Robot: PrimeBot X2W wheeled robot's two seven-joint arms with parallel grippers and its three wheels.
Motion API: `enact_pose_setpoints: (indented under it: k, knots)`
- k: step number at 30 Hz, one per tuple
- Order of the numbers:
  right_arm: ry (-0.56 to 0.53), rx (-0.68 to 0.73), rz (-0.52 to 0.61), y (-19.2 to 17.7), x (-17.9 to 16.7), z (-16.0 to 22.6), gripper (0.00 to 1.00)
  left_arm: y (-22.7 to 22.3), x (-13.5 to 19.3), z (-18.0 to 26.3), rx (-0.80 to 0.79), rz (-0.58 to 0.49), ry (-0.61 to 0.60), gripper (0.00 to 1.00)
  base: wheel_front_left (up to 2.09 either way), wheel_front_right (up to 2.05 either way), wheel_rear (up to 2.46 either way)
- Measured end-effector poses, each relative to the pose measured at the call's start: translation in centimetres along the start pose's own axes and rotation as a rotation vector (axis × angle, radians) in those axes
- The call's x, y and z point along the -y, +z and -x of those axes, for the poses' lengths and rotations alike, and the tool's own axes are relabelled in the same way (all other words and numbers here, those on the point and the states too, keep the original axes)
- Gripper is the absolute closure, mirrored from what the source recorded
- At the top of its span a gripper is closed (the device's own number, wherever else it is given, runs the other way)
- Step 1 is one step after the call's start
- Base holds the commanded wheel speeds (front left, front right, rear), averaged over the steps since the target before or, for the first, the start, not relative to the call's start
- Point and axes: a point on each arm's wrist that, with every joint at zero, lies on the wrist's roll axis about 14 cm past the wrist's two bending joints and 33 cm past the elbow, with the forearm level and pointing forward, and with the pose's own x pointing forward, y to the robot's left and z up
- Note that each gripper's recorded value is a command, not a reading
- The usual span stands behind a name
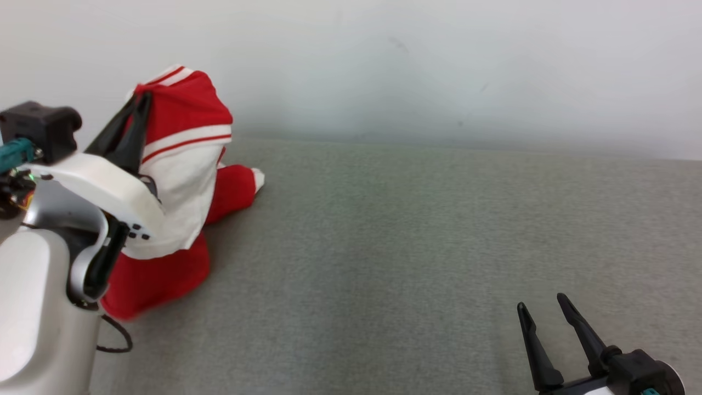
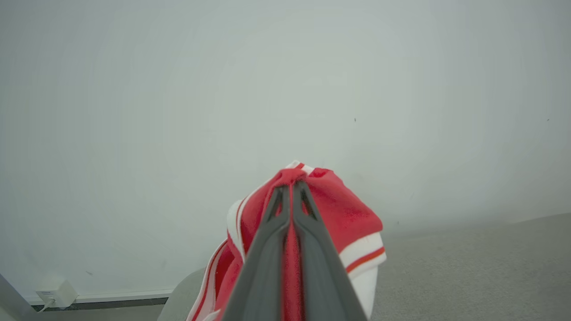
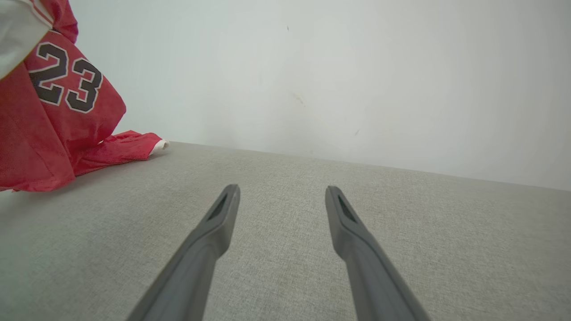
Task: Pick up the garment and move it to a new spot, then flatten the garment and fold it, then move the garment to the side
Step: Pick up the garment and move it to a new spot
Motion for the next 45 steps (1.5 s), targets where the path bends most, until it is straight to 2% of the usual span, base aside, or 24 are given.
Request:
enact_pose_setpoints:
  k: [8, 19, 23, 30, 35, 38, 39, 40, 41, 45]
  knots:
    - [-0.096, 0.041, -0.002, 1.3, 2.1, 2.4, 0.00, 6.5, 6.6, -0.1, 0.124, 0.040, -0.188, 1.00, 0.00, 0.00, 0.00]
    - [-0.246, 0.084, 0.000, 2.7, 5.8, 5.6, 0.00, 8.7, 19.9, -0.3, 0.139, 0.157, -0.564, 1.00, 0.00, 0.00, 0.00]
    - [-0.314, 0.094, -0.006, 3.0, 7.5, 6.9, 0.00, 7.3, 26.1, -0.3, 0.076, 0.214, -0.723, 1.00, 0.00, 0.00, 0.00]
    - [-0.431, 0.097, -0.011, 3.1, 10.2, 9.1, 0.00, 1.7, 37.7, 1.8, -0.140, 0.331, -0.993, 1.00, 0.00, 0.00, 0.00]
    - [-0.521, 0.102, -0.007, 3.5, 12.4, 10.9, 0.00, -2.9, 43.3, 4.1, -0.302, 0.387, -1.126, 1.00, 0.00, 0.00, 0.00]
    - [-0.570, 0.092, -0.006, 3.2, 13.4, 11.9, 0.00, -5.2, 45.4, 4.9, -0.360, 0.425, -1.150, 1.00, 0.00, 0.00, 0.00]
    - [-0.587, 0.087, -0.005, 3.1, 13.7, 12.3, 0.00, -5.6, 46.2, 5.3, -0.362, 0.430, -1.164, 0.88, 0.00, 0.00, 0.00]
    - [-0.602, 0.082, -0.004, 3.0, 14.0, 12.7, 0.00, -5.9, 46.9, 5.6, -0.366, 0.446, -1.170, 0.56, 0.00, 0.00, 0.00]
    - [-0.619, 0.077, -0.002, 2.9, 14.3, 13.1, 0.00, -6.2, 47.4, 5.8, -0.367, 0.459, -1.176, 0.00, 0.00, 0.00, 0.00]
    - [-0.668, 0.066, 0.003, 2.7, 15.3, 14.2, 0.00, -7.1, 49.2, 7.6, -0.392, 0.502, -1.222, 0.00, 0.00, 0.00, 0.00]
